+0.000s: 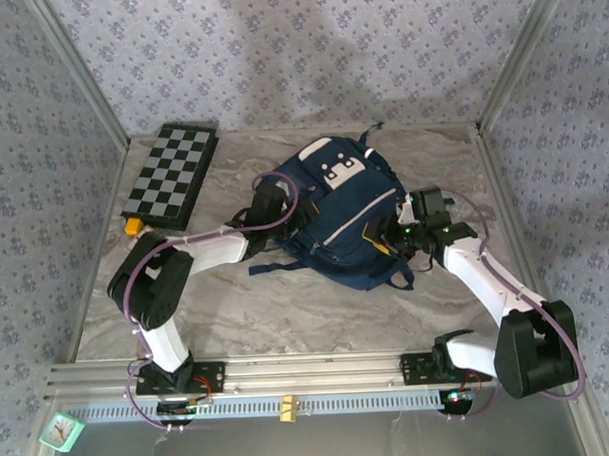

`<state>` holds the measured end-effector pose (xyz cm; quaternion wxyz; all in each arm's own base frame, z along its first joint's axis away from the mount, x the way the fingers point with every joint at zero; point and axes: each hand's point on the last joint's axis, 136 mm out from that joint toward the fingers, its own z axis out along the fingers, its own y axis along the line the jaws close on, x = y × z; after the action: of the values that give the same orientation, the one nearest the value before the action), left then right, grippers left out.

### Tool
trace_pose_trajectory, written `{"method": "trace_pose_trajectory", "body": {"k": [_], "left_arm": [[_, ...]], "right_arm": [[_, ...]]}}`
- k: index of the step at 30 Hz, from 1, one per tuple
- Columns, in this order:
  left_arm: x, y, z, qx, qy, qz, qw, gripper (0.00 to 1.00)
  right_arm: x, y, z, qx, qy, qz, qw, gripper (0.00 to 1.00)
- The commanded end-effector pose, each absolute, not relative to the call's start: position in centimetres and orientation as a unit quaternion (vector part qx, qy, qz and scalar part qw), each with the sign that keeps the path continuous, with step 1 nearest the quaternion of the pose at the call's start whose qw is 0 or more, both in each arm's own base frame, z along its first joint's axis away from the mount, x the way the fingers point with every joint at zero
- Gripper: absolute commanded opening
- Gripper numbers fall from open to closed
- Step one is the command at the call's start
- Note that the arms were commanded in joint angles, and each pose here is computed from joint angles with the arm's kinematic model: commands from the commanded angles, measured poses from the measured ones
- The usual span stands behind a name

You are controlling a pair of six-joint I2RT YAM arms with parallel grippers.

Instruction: Pack the student bag

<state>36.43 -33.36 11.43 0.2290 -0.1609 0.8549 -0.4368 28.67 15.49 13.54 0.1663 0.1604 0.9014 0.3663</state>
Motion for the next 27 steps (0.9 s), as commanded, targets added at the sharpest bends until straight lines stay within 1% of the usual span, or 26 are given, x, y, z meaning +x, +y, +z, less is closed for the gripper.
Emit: {"method": "trace_pose_trajectory", "body": {"k": [1, 3, 5, 8, 12, 16, 17, 20, 22, 24, 27], "left_arm": [[36.4, -36.5, 14.5, -0.13, 0.831, -0.486, 0.236, 0.26], [36.2, -35.8, 13.7, -0.14, 0.843, -0.461, 0.237, 0.16], [35.9, -35.3, 13.5, -0.145, 0.846, -0.456, 0.236, 0.08], [34.8, -35.0, 14.0, -0.144, 0.844, -0.459, 0.236, 0.0], [32.4, -35.2, 14.9, -0.144, 0.849, -0.443, 0.25, 0.0], [31.3, -35.9, 15.3, -0.138, 0.855, -0.43, 0.254, 0.0], [31.4, -35.9, 15.1, -0.14, 0.858, -0.425, 0.252, 0.0], [31.9, -36.0, 14.9, -0.149, 0.859, -0.421, 0.25, 0.0], [32.1, -36.0, 15.1, -0.154, 0.859, -0.417, 0.253, 0.0], [32.3, -35.8, 14.9, -0.16, 0.862, -0.41, 0.253, 0.0], [32.5, -36.0, 14.9, -0.173, 0.856, -0.419, 0.249, 0.0]], "right_arm": [[29.3, 15.4, 13.3, 0.157, 0.901, 0.369, 0.166, 0.43], [29.9, 15.0, 13.2, 0.153, 0.905, 0.36, 0.166, 0.42], [30.6, 14.5, 13.2, 0.147, 0.909, 0.351, 0.172, 0.42], [31.9, 13.4, 13.3, 0.146, 0.914, 0.332, 0.18, 0.43], [34.1, 12.1, 13.8, 0.128, 0.925, 0.3, 0.197, 0.46], [34.8, 11.2, 14.8, 0.107, 0.939, 0.253, 0.206, 0.54], [34.6, 11.0, 15.1, 0.104, 0.942, 0.241, 0.208, 0.56], [31.9, 10.7, 15.8, 0.088, 0.956, 0.185, 0.211, 0.62], [29.5, 9.7, 16.0, 0.091, 0.963, 0.13, 0.218, 0.66], [27.2, 9.6, 16.1, 0.082, 0.967, 0.096, 0.222, 0.68], [24.3, 11.6, 15.3, 0.066, 0.967, 0.101, 0.224, 0.68]]}}
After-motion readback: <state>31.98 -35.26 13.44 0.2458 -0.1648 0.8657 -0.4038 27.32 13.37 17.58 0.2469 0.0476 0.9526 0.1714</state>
